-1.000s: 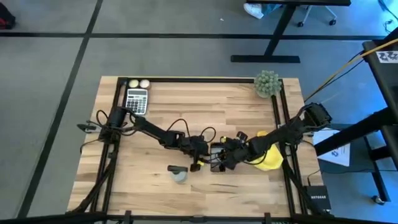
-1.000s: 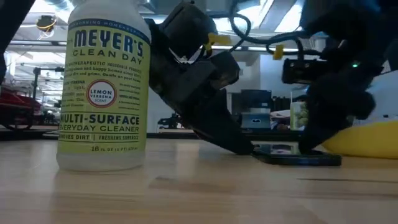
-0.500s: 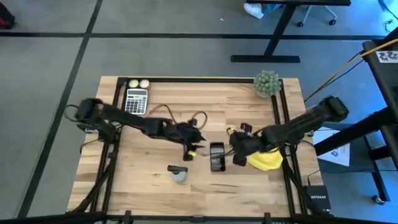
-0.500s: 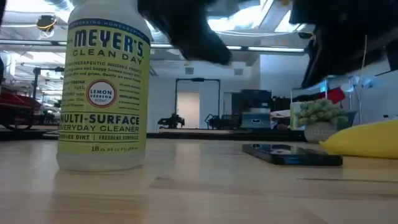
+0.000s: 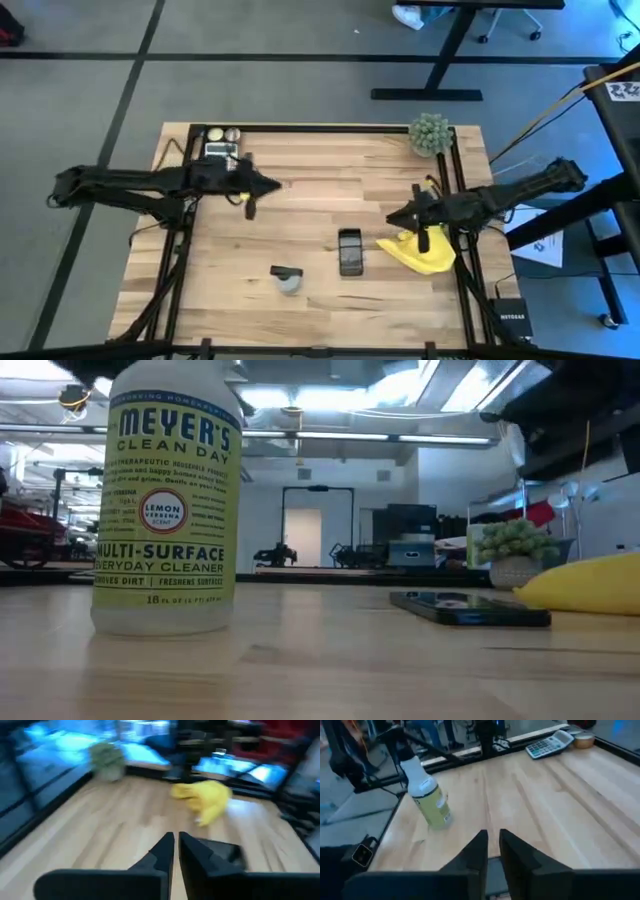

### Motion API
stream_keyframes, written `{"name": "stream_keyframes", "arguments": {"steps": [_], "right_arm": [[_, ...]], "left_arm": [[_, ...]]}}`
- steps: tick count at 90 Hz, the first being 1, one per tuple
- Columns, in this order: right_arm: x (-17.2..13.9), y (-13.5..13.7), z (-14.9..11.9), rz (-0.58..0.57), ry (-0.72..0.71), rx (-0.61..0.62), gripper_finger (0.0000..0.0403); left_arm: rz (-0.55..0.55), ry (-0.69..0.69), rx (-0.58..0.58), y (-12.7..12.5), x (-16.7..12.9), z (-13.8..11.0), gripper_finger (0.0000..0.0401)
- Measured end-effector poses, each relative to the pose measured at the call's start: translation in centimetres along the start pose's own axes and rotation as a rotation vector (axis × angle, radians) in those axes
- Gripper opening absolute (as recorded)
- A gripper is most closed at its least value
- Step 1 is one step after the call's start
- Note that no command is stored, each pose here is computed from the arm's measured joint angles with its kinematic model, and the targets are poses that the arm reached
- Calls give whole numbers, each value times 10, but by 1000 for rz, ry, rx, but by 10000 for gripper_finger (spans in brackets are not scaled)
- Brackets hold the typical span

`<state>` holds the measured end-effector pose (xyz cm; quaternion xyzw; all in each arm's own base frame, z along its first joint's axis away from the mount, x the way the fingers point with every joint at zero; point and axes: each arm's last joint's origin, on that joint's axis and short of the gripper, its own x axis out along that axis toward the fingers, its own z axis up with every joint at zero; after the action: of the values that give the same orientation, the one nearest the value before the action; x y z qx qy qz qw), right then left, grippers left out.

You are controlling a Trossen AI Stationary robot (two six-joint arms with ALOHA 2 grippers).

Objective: Apply microfiber cloth
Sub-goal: Return to Home Position

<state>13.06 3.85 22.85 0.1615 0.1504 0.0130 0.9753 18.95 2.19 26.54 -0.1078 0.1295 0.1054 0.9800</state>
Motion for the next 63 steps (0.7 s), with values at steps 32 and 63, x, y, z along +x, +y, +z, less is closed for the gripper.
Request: {"name": "stream_keyframes", "arguments": {"steps": [32, 63], "right_arm": [[-18, -15, -15, 51, -222, -189, 40], [-18, -41, -30, -76, -272, -222, 40]], "left_arm": [[-54, -62, 23, 8, -20, -45, 8], [-12, -94, -46, 20, -21, -69, 8]]}}
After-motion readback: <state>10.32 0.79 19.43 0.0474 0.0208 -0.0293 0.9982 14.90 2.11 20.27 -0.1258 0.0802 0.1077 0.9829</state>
